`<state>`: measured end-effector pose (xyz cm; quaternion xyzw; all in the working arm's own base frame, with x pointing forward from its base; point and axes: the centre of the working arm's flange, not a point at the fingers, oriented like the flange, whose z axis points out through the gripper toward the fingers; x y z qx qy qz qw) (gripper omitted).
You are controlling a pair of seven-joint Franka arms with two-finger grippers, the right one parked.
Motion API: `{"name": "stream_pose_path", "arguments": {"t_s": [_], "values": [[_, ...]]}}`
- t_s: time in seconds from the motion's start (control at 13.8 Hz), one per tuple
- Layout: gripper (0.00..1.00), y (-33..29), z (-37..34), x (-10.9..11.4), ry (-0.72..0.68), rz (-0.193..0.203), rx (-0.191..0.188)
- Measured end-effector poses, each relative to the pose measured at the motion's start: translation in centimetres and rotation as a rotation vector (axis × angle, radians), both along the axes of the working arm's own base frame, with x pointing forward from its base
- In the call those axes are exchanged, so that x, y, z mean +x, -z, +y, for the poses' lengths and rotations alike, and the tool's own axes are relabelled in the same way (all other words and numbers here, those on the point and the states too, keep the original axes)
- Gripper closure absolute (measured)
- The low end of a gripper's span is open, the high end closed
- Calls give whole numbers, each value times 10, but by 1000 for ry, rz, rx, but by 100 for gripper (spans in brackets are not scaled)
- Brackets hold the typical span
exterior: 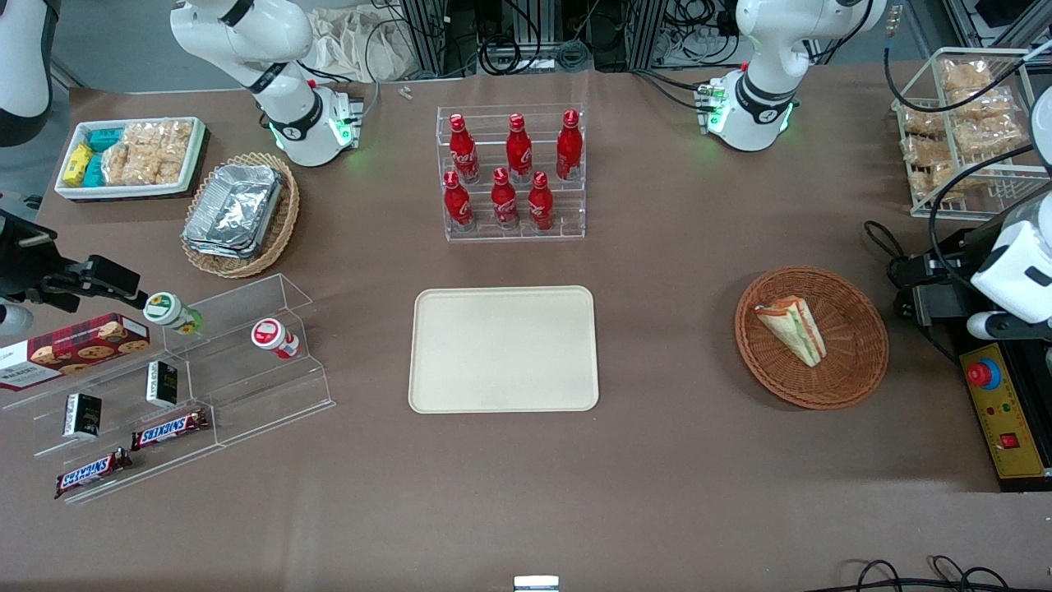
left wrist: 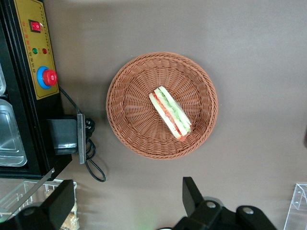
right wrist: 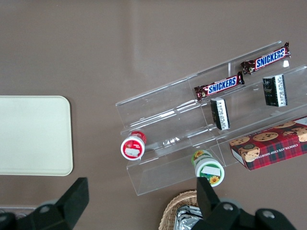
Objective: Place sandwich from basket to tray
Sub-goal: 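Move the left gripper over the sandwich in the wicker basket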
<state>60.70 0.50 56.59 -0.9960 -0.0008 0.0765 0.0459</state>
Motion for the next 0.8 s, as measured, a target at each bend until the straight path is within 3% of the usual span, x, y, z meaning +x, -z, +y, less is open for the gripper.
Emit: {"name": "stream_pose_path", "arguments": {"t_s": [0.36, 0.58, 0.8], "values": [[0, 1, -1, 0, 0, 2, -7], [0, 27, -2, -2, 3, 42, -7], [0, 71, -4, -15, -64, -26, -27]]}}
